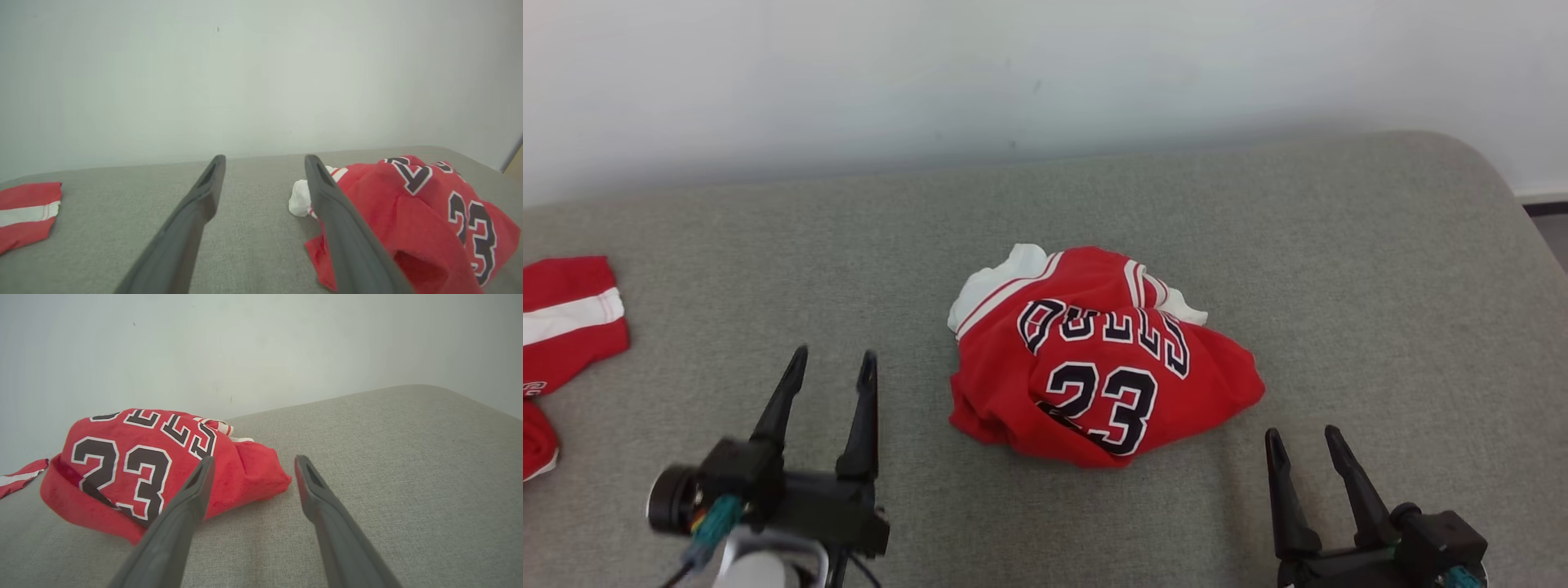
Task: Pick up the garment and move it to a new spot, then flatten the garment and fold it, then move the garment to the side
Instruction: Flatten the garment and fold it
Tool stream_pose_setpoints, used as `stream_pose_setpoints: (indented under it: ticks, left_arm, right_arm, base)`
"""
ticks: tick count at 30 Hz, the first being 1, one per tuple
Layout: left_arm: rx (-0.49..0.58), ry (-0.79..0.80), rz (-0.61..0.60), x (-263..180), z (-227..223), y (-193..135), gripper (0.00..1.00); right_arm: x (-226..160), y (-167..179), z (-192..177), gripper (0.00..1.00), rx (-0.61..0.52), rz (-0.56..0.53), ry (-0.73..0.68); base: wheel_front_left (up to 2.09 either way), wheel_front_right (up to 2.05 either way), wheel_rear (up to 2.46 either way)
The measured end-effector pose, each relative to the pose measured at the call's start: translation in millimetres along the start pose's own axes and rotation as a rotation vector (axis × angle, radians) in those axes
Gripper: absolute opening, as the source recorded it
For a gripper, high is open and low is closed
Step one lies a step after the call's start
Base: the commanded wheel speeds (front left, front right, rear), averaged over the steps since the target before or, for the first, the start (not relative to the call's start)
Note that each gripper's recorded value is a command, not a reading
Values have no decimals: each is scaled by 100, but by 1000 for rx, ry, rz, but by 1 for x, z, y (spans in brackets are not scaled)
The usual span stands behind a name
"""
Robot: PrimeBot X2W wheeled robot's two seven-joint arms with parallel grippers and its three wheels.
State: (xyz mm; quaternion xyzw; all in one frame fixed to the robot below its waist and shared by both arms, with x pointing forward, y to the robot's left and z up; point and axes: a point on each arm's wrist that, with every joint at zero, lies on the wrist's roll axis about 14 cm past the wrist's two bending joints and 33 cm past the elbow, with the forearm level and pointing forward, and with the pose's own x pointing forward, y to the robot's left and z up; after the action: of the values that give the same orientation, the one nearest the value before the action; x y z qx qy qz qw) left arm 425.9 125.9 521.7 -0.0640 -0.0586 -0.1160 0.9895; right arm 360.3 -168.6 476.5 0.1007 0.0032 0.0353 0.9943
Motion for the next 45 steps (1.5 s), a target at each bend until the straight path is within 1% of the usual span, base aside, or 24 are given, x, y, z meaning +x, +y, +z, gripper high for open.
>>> stream_pose_setpoints:
  ticks: [4, 7, 10, 15, 20, 26, 27, 28, 29, 30, 35, 41, 43, 45]
  left_arm:
    - [20, 2, -93, 34, 0, -18, 100]
    - [45, 50, -178, 54, -14, -35, 100]
    - [69, 120, -247, 71, -35, -48, 100]
    - [74, 237, -315, 91, -71, -63, 100]
    - [77, 429, -360, 90, -117, -75, 100]
    - [60, 538, -403, 84, -139, -90, 100]
    - [69, 553, -406, 82, -141, -88, 77]
    - [77, 557, -409, 81, -141, -87, 43]
    - [81, 557, -410, 80, -140, -87, 7]
    - [81, 554, -409, 81, -139, -86, 0]
    - [89, 476, -418, 87, -119, -88, 0]
    - [66, 318, -438, 108, -71, -109, 0]
    - [53, 267, -424, 113, -54, -111, 0]
    - [30, 189, -400, 116, -28, -110, 0]
  right_arm:
    - [4, -6, 0, 100, 12, -19, -1]
    - [6, -15, 0, 100, 22, -47, -2]
    - [6, -25, 1, 100, 30, -80, -5]
    - [-5, -46, -2, 100, 48, -154, 6]
    - [-16, -62, -4, 100, 54, -214, 16]
    - [-23, -72, -3, 100, 53, -251, 13]
    - [-24, -71, -3, 100, 54, -250, 12]
    - [-24, -70, -3, 100, 55, -247, 12]
    - [-23, -69, -2, 100, 56, -243, 11]
    - [-23, -69, -2, 100, 56, -241, 10]
    - [-20, -65, 0, 100, 51, -224, 2]
    - [-21, -58, -1, 100, 46, -200, 6]
    - [-21, -55, -3, 100, 46, -193, 11]
    - [-20, -50, -5, 100, 44, -176, 17]
  base:
    - [0, 0, 0]
    - [0, 0, 0]
    - [0, 0, 0]
    - [0, 0, 0]
    - [0, 0, 0]
    - [0, 0, 0]
    - [0, 0, 0]
    - [0, 0, 0]
    - [0, 0, 0]
    - [0, 0, 0]
    - [0, 0, 0]
    - [0, 0, 0]
    - [0, 0, 0]
    - [0, 0, 0]
